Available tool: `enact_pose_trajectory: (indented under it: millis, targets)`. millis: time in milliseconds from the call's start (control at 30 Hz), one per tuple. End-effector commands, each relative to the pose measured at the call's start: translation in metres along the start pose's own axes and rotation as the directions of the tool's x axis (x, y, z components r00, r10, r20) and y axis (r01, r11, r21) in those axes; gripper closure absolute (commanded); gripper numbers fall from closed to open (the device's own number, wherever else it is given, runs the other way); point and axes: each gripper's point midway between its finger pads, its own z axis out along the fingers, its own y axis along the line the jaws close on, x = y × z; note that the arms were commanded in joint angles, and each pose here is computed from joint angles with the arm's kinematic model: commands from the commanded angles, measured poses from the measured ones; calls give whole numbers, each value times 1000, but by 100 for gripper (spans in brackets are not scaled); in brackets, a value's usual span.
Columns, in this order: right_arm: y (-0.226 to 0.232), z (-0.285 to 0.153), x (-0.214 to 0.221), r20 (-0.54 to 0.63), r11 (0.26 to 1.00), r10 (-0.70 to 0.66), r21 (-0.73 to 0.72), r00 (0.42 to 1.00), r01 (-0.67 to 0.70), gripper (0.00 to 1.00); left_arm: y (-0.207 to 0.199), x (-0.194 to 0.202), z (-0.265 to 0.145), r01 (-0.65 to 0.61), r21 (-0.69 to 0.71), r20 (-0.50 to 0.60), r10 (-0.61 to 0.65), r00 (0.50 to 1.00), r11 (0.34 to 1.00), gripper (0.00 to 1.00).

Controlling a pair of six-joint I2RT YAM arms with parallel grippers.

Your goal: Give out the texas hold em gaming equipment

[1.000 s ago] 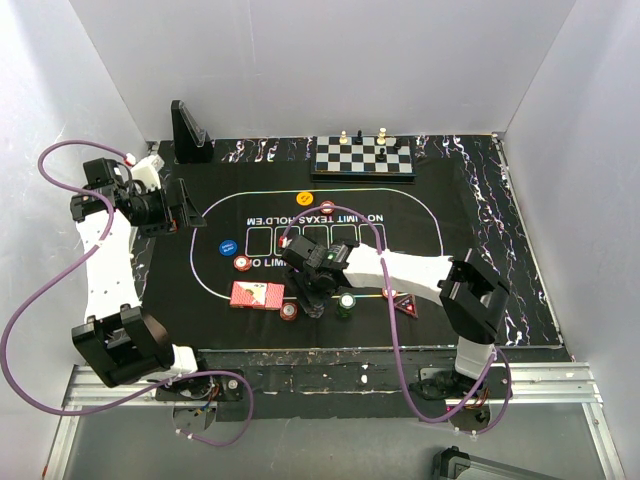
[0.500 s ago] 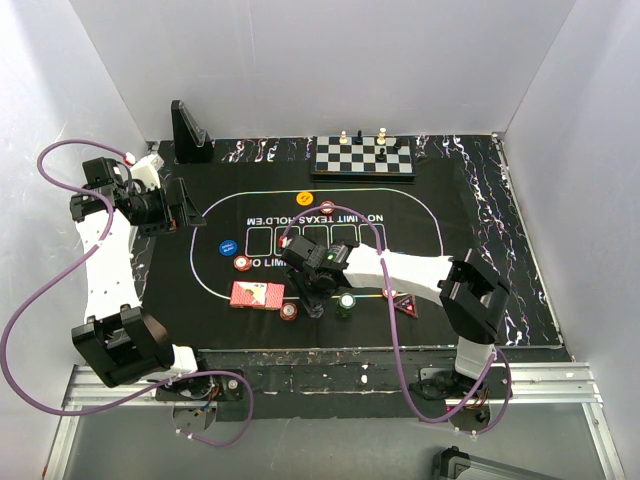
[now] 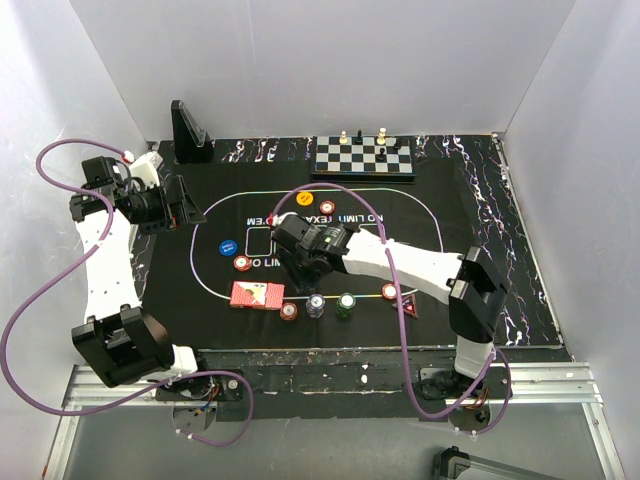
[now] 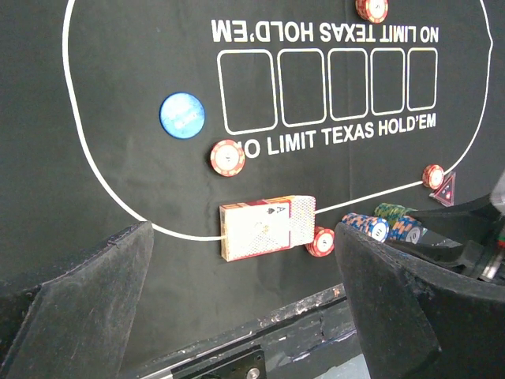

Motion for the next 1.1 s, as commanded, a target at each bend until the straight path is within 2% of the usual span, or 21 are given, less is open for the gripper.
enact_pose_trajectory:
  millis: [0, 233, 467, 1067]
  targets:
    - [7, -5, -36, 50, 1000, -23, -10, 999, 23, 99, -10, -13, -7, -20, 30, 60, 18, 998, 999, 0]
    - [25, 42, -85, 40, 998, -7, -65, 999, 10, 99, -8, -14, -2, -1, 41, 60, -1, 998, 999, 0]
    - [34, 91, -112, 51, 998, -4, -66, 999, 8, 99, -7, -21, -4, -5, 41, 69, 2, 998, 999, 0]
    - [38, 143, -148, 163, 995, 53, -95, 985, -37, 99, -9, -17, -11, 24, 68, 67, -28, 997, 997, 0]
